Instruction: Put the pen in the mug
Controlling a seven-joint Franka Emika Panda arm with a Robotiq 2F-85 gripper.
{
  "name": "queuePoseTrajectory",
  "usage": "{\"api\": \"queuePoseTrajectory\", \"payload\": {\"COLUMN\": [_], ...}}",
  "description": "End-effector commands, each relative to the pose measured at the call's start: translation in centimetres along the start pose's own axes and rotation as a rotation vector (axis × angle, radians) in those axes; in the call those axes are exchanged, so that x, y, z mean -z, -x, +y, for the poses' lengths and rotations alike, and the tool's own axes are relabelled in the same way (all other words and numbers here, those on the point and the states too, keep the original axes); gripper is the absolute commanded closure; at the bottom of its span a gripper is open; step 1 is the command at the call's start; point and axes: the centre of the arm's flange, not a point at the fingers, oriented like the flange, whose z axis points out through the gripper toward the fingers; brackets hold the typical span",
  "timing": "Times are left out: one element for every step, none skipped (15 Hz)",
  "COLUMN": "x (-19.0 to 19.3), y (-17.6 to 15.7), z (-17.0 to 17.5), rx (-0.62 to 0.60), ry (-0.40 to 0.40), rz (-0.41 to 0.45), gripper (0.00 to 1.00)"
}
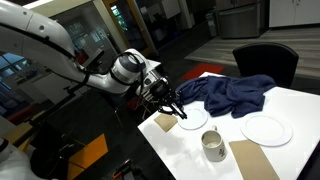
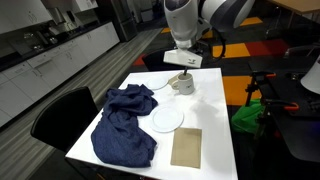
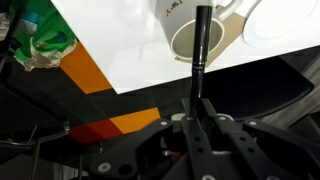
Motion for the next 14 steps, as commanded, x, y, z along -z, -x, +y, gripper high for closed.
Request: {"api": "queuePoseTrajectory", "payload": {"x": [-0.6, -0.8, -0.6, -0.4, -0.4, -0.6, -0.7, -1.1, -1.6, -2.3, -3.1, -3.8, -4.4, -4.9], "y": [0.5, -0.1, -1.1, -2.0, -2.8, -3.4, -3.6, -3.5, -3.0, -2.3, -1.5, -0.7, 0.2, 1.1], "z": [-0.1, -0.4, -1.2, -1.9, -2.7, -3.3, -3.7, -3.9, -3.8, -3.6, -3.3, -2.9, -2.6, -2.2], "rx": [-0.073, -0.077, -0.081, -0.083, -0.084, -0.072, -0.059, -0.026, 0.003, 0.037, 0.066, 0.098, 0.129, 0.161], "ry": [-0.024, -0.027, -0.025, -0.029, -0.036, -0.042, -0.047, -0.047, -0.045, -0.039, -0.037, -0.028, -0.024, -0.023], "rz": [0.176, 0.226, 0.276, 0.322, 0.363, 0.397, 0.418, 0.426, 0.431, 0.433, 0.439, 0.449, 0.458, 0.467], "gripper": [0.97, 0.97, 0.97, 0.97, 0.97, 0.97, 0.97, 0.97, 0.97, 0.97, 0.97, 0.97, 0.97, 0.97]}}
